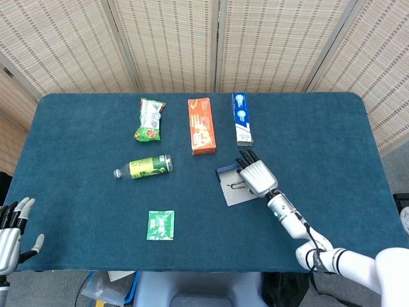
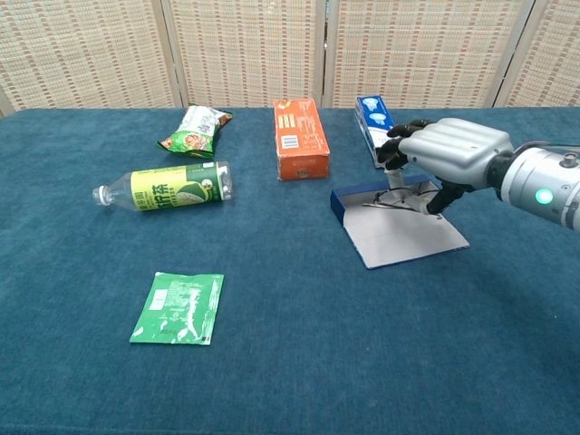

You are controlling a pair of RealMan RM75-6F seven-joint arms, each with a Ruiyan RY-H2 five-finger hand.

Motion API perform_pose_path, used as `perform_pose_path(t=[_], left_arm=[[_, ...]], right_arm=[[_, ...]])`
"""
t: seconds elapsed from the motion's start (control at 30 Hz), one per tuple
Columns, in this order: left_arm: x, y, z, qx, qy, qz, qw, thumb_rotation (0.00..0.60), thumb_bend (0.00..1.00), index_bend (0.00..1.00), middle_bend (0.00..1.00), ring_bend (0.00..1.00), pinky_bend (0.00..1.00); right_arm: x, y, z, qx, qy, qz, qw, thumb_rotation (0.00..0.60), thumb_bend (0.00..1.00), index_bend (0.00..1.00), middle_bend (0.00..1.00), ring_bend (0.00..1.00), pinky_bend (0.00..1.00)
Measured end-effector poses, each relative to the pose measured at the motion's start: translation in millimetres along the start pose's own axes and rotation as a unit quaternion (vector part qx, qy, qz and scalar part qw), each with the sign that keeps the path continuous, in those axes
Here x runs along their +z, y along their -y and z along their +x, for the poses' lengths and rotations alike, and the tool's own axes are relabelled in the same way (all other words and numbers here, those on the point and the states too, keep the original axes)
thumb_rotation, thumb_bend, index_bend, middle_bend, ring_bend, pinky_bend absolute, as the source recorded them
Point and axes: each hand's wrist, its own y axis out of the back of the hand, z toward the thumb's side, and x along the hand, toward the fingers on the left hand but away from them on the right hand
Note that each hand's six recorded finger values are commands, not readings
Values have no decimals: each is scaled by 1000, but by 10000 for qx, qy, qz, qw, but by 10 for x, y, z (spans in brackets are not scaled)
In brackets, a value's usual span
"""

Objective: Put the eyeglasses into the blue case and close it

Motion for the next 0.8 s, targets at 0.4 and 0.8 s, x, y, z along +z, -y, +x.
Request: perform_pose_path(t=[0.4, 0.8], left_arm=[[0, 31, -6, -69, -2, 4, 10000, 600, 357, 0, 0, 0, 0], [6, 50, -6, -97, 10, 5, 10000, 600, 357, 0, 0, 0, 0]], right_arm=[[86, 168, -228, 112, 87, 44, 9999, 600, 287, 158, 1, 0, 0], [-15, 105, -111, 6, 226, -81, 9997, 600, 172, 13, 0, 0, 0]])
